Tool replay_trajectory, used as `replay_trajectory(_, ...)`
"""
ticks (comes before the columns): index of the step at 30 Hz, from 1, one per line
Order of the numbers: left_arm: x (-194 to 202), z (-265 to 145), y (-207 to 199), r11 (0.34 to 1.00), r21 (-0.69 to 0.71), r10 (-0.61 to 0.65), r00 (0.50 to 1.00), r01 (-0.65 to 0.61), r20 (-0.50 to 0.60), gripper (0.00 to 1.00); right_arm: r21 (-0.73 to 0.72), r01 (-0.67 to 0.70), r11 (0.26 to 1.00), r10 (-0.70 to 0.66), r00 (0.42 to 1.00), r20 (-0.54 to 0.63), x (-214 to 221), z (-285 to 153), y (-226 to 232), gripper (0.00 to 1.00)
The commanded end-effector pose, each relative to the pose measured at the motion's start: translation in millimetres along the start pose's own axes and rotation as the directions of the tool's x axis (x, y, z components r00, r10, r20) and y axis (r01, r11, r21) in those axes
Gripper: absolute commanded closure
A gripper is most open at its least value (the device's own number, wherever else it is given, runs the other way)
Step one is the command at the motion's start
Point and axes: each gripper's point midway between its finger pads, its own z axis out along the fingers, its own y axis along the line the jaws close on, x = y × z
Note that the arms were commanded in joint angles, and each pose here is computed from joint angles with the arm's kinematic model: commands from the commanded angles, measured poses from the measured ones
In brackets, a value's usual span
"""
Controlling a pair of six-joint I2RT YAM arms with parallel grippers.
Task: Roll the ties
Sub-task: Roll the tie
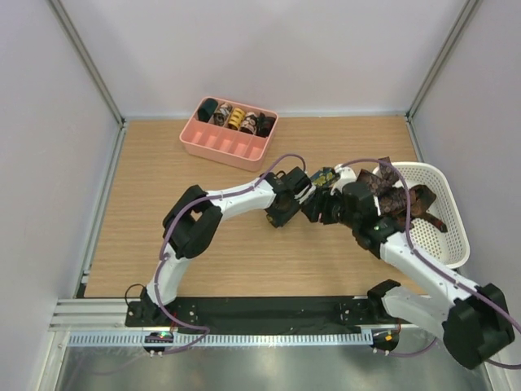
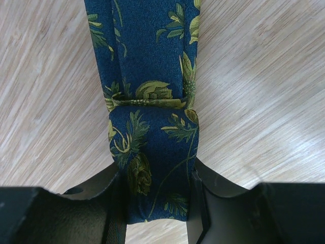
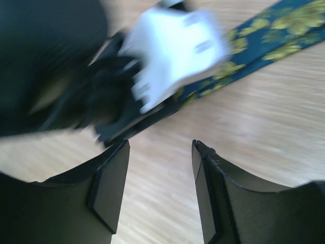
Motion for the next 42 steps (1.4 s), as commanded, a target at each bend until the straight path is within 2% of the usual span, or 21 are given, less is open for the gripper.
replay_trajectory(1, 81.4, 11.8, -2.2, 1.0, 0.012, 0.024, 0.94, -0.021, -0.34, 0.8, -0.075, 0.112, 0.991, -0.109, 0.993, 0.047, 15.8, -12.5, 23.2, 0.41)
replay_trajectory(6, 73.2, 8.5, -7.0, 0.999, 0.054, 0.026, 0.927, -0.007, -0.375, 0.77, -0.193, 0.29, 0.937, -0.275, 0.956, 0.102, 42.8, -24.3, 67.6, 0.4)
replay_trajectory(9, 77.9, 9.2, -8.8, 0.997, 0.076, 0.039, 0.909, -0.008, -0.415, 0.76, -0.269, 0.404, 0.875, -0.381, 0.915, 0.134, 53.1, -31.5, 96.9, 0.4)
replay_trajectory(11, 76.0, 9.0, -6.8, 0.997, 0.079, 0.04, 0.904, -0.007, -0.427, 0.76, -0.253, 0.456, 0.854, -0.439, 0.89, 0.123, 55.6, -27.1, 106.8, 0.41)
replay_trajectory(12, 75.9, 7.6, -11.5, 0.994, 0.108, 0.042, 0.901, 0.006, -0.431, 0.76, -0.272, 0.506, 0.819, -0.492, 0.862, 0.121, 63.6, -27.9, 117.7, 0.41)
replay_trajectory(14, 76.0, 5.4, -10.3, 0.994, 0.112, 0.042, 0.893, 0.01, -0.449, 0.75, -0.229, 0.57, 0.789, -0.578, 0.815, 0.04, 81.0, -13.8, 114.5, 0.42)
replay_trajectory(15, 75.2, 4.8, -9.1, 0.994, 0.111, 0.039, 0.891, 0.013, -0.452, 0.75, -0.205, 0.618, 0.759, -0.62, 0.782, 0.062, 75.9, -15.5, 132.3, 0.43)
replay_trajectory(19, 69.4, 1.8, -8.5, 0.992, 0.121, 0.038, 0.89, 0.02, -0.455, 0.74, -0.063, 0.796, 0.601, -0.799, 0.597, -0.079, 93.7, 4.9, 137.0, 0.42)
replay_trajectory(20, 70.4, 2.0, -9.5, 0.992, 0.125, 0.041, 0.885, 0.019, -0.464, 0.74, -0.04, 0.831, 0.555, -0.826, 0.545, -0.146, 108.1, 17.8, 130.5, 0.42)
replay_trajectory(21, 72.4, 0.5, -9.3, 0.992, 0.126, 0.044, 0.878, 0.018, -0.477, 0.74, -0.014, 0.836, 0.548, -0.829, 0.541, -0.142, 98.3, 21.8, 143.8, 0.41)
replay_trajectory(24, 72.8, 0.3, -8.4, 0.992, 0.125, 0.043, 0.867, 0.023, -0.497, 0.75, 0.091, 0.89, 0.447, -0.854, 0.455, -0.251, 95.8, 39.1, 139.8, 0.34)
replay_trajectory(25, 72.2, -0.9, -8.8, 0.991, 0.128, 0.043, 0.866, 0.024, -0.499, 0.75, 0.134, 0.914, 0.383, -0.859, 0.406, -0.314, 94.5, 39.8, 128.2, 0.32)
replay_trajectory(27, 71.9, 0.0, -10.1, 0.99, 0.137, 0.048, 0.863, 0.025, -0.503, 0.75, 0.168, 0.931, 0.325, -0.855, 0.365, -0.368, 96.2, 55.0, 131.6, 0.3)
replay_trajectory(28, 71.9, -0.2, -10.1, 0.99, 0.137, 0.048, 0.862, 0.025, -0.505, 0.75, 0.199, 0.943, 0.266, -0.853, 0.327, -0.408, 92.0, 54.6, 124.8, 0.28)
replay_trajectory(29, 70.5, -0.3, -10.0, 0.99, 0.137, 0.049, 0.864, 0.023, -0.502, 0.75, 0.214, 0.944, 0.25, -0.854, 0.319, -0.41, 88.0, 58.4, 130.7, 0.27)
replay_trajectory(30, 72.2, 1.0, -10.3, 0.99, 0.139, 0.052, 0.859, 0.023, -0.509, 0.75, 0.21, 0.957, 0.2, -0.853, 0.276, -0.444, 96.5, 65.2, 125.2, 0.26)
replay_trajectory(32, 73.4, 0.3, -10.5, 0.989, 0.142, 0.051, 0.854, 0.028, -0.517, 0.75, 0.233, 0.958, 0.165, -0.858, 0.256, -0.445, 96.7, 69.8, 126.2, 0.25)
replay_trajectory(33, 73.8, 0.1, -11.0, 0.989, 0.145, 0.051, 0.853, 0.029, -0.52, 0.75, 0.217, 0.968, 0.125, -0.863, 0.214, -0.458, 98.1, 72.6, 124.7, 0.23)
replay_trajectory(40, 75.6, 0.5, -11.5, 0.987, 0.155, 0.044, 0.848, 0.045, -0.528, 0.75, 0.222, 0.972, 0.073, -0.874, 0.17, -0.456, 97.3, 84.3, 126.2, 0.21)
replay_trajectory(42, 77.6, 0.9, -12.6, 0.986, 0.158, 0.043, 0.841, 0.051, -0.539, 0.74, 0.198, 0.976, 0.09, -0.874, 0.172, -0.454, 101.5, 87.6, 124.2, 0.24)
